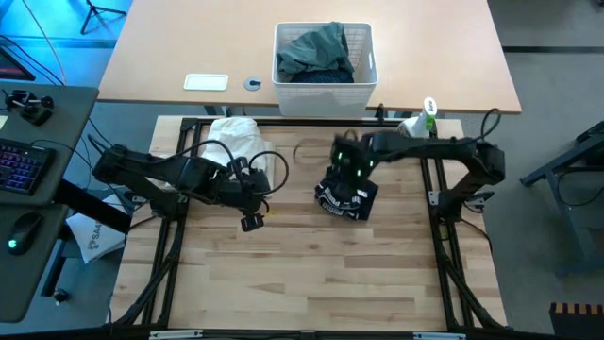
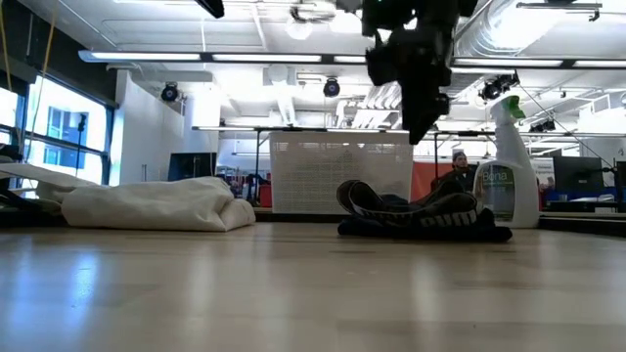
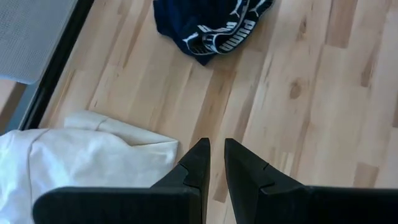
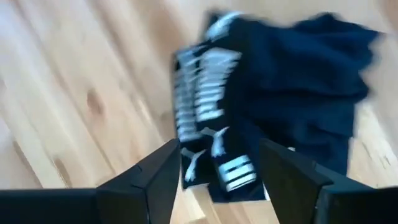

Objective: Fold Laundry from Bin
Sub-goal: Fold the blue boxer short, then put the folded blue boxer short into the white bin

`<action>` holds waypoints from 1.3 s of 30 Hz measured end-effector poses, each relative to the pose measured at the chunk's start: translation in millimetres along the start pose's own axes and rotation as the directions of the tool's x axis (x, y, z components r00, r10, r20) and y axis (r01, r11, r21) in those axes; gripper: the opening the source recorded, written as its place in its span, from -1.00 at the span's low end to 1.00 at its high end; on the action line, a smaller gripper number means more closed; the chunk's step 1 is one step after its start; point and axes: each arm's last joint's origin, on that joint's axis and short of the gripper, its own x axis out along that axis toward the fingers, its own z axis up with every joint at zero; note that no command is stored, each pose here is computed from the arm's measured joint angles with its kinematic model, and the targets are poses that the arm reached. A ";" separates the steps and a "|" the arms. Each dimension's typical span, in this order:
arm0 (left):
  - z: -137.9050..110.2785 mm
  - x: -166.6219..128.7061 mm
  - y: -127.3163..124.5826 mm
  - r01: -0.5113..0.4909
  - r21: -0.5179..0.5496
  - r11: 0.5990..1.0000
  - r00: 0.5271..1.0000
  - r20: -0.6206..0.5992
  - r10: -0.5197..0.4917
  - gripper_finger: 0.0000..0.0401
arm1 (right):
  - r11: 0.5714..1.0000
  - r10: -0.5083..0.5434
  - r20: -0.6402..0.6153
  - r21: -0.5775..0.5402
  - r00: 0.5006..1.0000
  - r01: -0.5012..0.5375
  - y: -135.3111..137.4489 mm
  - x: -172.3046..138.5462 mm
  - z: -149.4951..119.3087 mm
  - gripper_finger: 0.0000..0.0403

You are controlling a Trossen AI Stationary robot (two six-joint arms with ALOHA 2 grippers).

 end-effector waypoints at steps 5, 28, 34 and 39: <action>5.2 1.8 -0.1 0.005 -0.026 1.000 0.999 0.041 -0.004 -0.83 | 0.975 0.101 0.073 0.193 0.992 -0.113 -27.5 3.5 11.6 -0.11; 10.1 5.0 4.9 0.008 -0.205 0.979 0.998 0.057 0.003 -0.83 | 0.932 0.010 0.101 0.360 0.995 -0.046 -95.1 60.9 -56.8 -0.12; 10.2 5.0 4.6 0.019 -0.284 0.958 0.998 0.057 -0.003 -0.83 | 0.956 -0.013 0.188 0.289 0.982 -0.043 -110.4 58.0 -50.2 0.40; 10.3 5.1 4.9 0.021 -0.321 0.947 0.998 0.057 -0.002 -0.83 | 0.973 -0.016 0.199 0.228 0.980 -0.031 -123.6 69.3 -43.9 0.48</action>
